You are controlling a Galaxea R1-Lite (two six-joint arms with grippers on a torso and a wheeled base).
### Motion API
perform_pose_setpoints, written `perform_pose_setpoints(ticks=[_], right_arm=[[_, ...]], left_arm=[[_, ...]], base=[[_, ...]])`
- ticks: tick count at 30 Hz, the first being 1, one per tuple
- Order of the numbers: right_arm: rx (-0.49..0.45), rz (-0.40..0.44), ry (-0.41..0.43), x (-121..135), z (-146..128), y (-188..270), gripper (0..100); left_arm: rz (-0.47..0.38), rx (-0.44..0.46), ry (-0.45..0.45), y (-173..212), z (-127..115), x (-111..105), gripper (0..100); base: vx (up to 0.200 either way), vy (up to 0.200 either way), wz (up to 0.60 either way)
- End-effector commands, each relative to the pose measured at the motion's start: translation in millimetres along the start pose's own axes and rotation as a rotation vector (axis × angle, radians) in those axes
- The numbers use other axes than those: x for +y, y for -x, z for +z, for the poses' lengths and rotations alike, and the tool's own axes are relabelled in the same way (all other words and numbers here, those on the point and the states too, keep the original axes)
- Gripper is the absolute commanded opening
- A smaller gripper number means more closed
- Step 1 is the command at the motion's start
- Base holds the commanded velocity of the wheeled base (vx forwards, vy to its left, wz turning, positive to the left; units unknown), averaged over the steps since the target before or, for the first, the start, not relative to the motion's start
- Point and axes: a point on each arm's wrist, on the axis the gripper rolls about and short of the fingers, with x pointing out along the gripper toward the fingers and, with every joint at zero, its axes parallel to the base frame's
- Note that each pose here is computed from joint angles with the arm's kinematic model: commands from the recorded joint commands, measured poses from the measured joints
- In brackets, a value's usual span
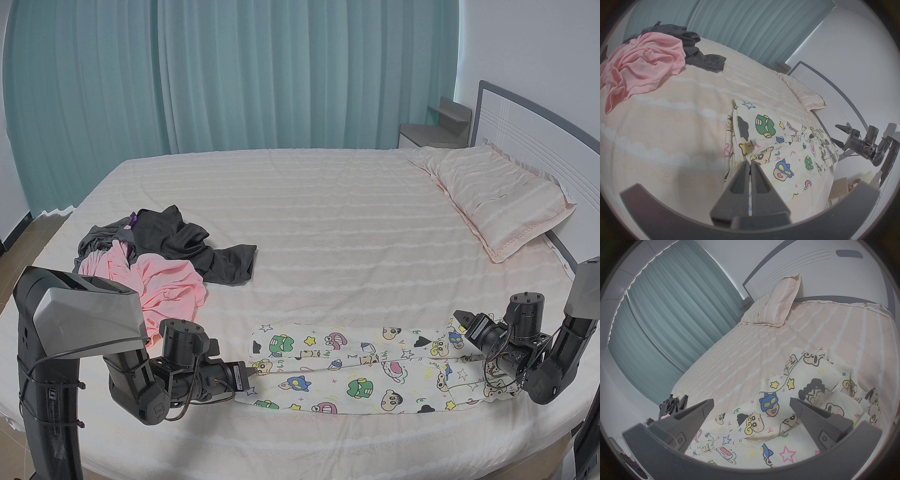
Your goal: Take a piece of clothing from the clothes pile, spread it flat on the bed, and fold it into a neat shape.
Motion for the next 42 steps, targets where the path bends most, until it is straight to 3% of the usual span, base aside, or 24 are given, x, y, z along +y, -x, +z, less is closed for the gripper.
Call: perform_pose_setpoints(ticks=[1, 3, 4, 13, 20, 24, 34, 39, 42], right_arm=[[0.004, 0.0, 0.002, 0, -1, 0, 100], [0.006, -0.003, 0.003, 0, -1, 0, 100], [0.008, -0.005, 0.005, -1, -2, 1, 100], [0.051, -0.069, 0.04, -9, 1, 7, 100], [0.075, -0.141, 0.025, -18, 12, 13, 100], [0.103, -0.167, 0.018, -27, 10, 8, 100], [0.147, -0.233, 0.0, -45, -7, -21, 100], [0.122, -0.215, -0.009, -43, -5, -26, 100], [0.086, -0.205, -0.056, -39, 0, -32, 100]], left_arm=[[0.014, 0.017, 0.006, -3, -6, 5, 0], [0.017, 0.017, 0.007, -3, -7, 6, 0], [0.018, 0.018, 0.009, -3, -7, 6, 100], [0.016, 0.02, 0.078, 6, -10, 4, 100], [-0.052, -0.086, 0.305, 22, -2, -3, 100], [-0.079, -0.131, 0.386, 27, -1, 0, 100], [-0.104, -0.194, 0.435, 36, 4, 5, 100], [-0.103, -0.193, 0.436, 36, 4, 6, 100], [-0.101, -0.193, 0.437, 35, 4, 7, 100]], base=[[0.0, 0.0, 0.0], [0.0, 0.0, 0.0], [0.0, 0.0, 0.0], [0.0, 0.0, 0.0], [0.0, 0.0, 0.0], [0.0, 0.0, 0.0], [0.0, 0.0, 0.0], [0.0, 0.0, 0.0], [0.0, 0.0, 0.0]])
